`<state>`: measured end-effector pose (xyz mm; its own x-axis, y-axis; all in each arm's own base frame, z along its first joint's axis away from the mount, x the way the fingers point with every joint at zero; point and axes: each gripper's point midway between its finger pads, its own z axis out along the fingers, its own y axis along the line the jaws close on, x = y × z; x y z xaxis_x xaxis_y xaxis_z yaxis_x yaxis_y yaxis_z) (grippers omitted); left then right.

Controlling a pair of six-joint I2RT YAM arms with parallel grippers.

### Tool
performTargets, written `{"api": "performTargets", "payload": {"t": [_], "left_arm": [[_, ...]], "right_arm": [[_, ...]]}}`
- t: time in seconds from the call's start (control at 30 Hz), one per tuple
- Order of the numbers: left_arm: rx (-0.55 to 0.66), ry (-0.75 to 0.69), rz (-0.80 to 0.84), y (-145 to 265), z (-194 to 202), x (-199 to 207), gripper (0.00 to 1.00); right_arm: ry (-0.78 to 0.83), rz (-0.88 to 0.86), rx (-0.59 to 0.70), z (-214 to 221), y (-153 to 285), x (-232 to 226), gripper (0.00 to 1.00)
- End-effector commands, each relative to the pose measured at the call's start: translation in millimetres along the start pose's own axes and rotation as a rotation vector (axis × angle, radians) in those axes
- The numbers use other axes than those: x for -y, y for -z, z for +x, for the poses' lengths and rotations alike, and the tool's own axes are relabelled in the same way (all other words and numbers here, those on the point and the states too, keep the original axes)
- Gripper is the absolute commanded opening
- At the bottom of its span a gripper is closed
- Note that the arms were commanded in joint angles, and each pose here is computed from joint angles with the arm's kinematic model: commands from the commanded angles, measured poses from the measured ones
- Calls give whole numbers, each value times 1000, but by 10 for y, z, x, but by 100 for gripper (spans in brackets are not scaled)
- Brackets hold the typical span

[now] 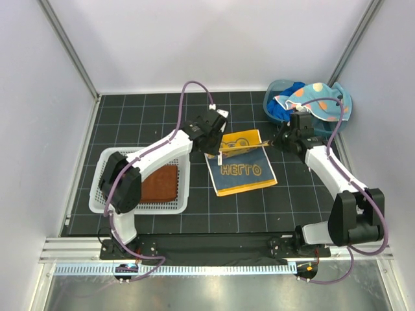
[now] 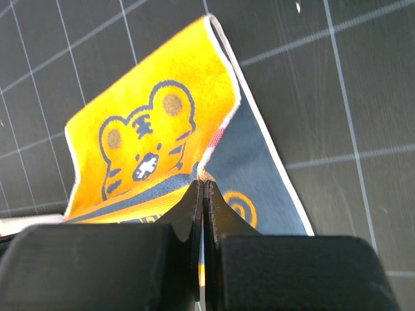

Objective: Fold and stack the towels
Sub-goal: Fold the towel

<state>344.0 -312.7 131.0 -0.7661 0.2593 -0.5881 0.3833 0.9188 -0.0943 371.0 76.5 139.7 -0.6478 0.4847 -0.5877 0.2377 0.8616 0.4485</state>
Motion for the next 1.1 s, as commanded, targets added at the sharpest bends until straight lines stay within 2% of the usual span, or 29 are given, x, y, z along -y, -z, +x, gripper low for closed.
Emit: {"api": "performTargets", "payload": {"t": [0.0,0.33,0.73,1.07], "left_arm": [[38,-13,-65,194,9,-95,4],[32,-56,-47,276,203,109,4],[24,-92,-41,382,325,150,3],[-10,-118,-35,340,509,218,4]], "right_arm": [[9,36,59,-73,144,110,1],[17,55,54,130,312,262,1],[30,53,56,257,515,326,1],[20,66,32,430,516,431,1]]}}
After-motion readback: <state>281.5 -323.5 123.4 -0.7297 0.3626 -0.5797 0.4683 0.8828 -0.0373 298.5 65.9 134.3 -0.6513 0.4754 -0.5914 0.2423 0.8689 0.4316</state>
